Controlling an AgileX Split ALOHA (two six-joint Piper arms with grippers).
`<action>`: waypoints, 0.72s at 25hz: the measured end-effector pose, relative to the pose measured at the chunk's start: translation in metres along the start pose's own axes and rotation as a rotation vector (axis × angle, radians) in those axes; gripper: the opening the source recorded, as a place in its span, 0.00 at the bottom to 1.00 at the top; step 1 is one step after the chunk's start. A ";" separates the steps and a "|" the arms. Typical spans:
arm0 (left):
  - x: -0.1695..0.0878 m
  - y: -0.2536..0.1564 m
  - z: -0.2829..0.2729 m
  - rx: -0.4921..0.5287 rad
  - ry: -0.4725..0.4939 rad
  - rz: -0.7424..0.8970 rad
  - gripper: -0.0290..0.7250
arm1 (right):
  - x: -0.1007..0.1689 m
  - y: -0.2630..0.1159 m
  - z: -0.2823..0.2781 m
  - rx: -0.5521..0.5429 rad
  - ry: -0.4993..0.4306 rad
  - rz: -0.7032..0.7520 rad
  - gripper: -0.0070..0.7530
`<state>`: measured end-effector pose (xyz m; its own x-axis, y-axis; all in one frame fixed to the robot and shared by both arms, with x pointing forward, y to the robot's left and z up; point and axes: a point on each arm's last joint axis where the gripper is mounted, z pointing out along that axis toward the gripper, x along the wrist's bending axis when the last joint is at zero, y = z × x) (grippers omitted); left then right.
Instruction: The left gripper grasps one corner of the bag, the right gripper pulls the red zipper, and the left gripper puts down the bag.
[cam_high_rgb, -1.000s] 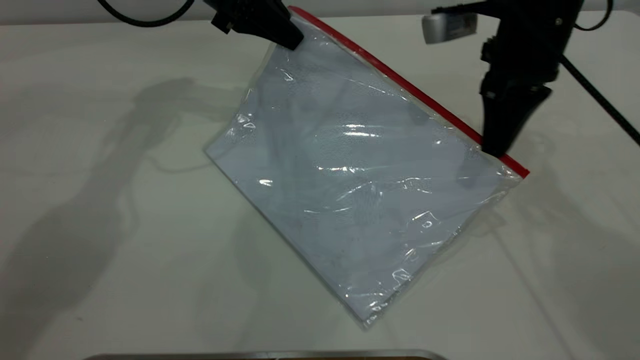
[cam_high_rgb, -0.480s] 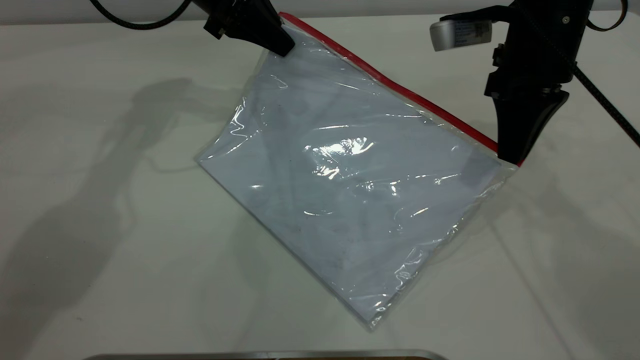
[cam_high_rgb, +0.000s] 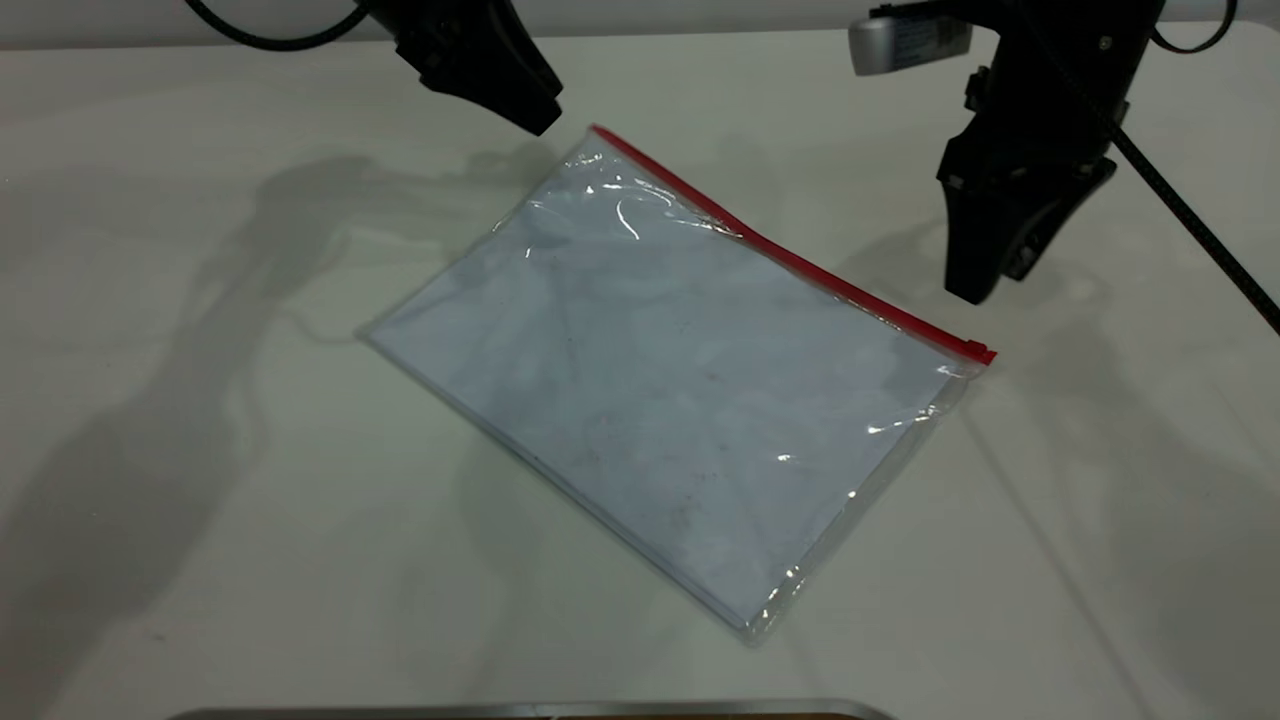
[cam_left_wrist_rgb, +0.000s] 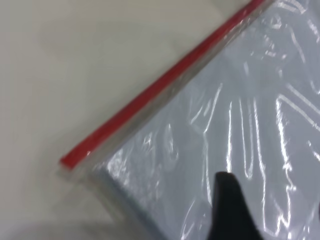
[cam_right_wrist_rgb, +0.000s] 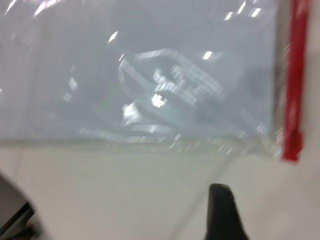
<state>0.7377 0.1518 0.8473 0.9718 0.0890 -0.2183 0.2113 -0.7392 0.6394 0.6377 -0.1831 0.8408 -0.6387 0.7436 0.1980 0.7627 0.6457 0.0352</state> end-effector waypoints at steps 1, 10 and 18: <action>0.002 0.001 -0.003 0.020 0.016 -0.034 0.77 | -0.002 0.002 0.000 -0.023 -0.017 -0.005 0.71; 0.019 0.055 -0.093 0.082 0.487 -0.500 0.82 | 0.007 0.023 -0.106 -0.424 -0.256 -0.048 0.78; -0.002 0.099 -0.172 -0.098 0.809 -0.752 0.82 | 0.070 -0.026 -0.271 -0.757 -0.407 -0.120 0.78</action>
<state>0.7743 0.1932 1.0382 0.3660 0.9291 -0.0524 0.7490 -0.2607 0.6091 0.6008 -0.1954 1.1191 -0.5957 0.7754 -0.2095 0.4581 0.5423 0.7043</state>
